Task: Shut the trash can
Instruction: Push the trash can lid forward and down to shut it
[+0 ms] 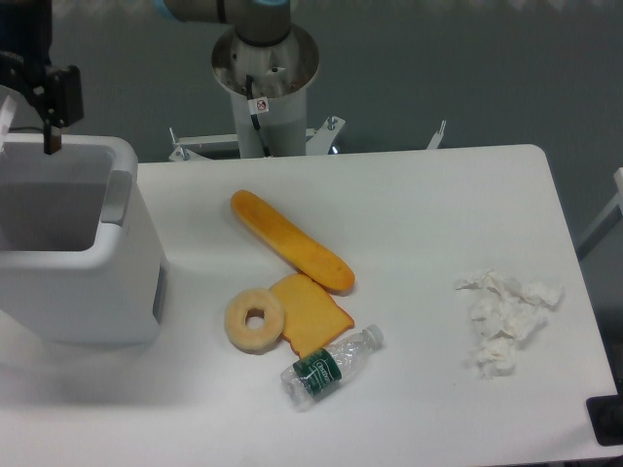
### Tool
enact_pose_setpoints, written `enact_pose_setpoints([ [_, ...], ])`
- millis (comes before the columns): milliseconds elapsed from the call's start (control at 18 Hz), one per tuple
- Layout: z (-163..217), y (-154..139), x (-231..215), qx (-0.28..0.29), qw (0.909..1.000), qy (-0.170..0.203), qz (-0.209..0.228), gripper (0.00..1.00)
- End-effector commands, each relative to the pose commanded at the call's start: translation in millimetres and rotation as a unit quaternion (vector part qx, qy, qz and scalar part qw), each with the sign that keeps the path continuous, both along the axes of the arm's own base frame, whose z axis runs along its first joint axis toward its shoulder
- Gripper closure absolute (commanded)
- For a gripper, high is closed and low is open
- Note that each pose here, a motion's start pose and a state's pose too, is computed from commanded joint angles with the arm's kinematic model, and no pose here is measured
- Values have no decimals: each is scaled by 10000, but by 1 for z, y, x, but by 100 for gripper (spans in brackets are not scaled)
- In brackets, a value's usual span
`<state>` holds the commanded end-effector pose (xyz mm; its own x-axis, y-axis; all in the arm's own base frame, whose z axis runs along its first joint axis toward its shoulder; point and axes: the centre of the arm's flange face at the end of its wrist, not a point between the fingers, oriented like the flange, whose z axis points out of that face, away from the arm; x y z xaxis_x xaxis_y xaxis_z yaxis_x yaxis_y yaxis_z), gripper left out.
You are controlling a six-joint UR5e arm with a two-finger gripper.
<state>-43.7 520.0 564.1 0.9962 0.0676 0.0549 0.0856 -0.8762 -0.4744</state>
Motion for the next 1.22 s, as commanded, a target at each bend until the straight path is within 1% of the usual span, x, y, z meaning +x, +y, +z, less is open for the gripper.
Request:
enact_pose_setpoints([
  [167,-4,1,-13,-35,9999,-15,115,0],
  [444,-12,1,-46,-96,9992,-7,380,0],
  [833,-46,17,-77,-376,9980,-96,498,0],
  [1000,-52,21,-86,-362,9978,-92,552,0],
  [1222,-55,22,-87,-383,9977,-102,552,0],
])
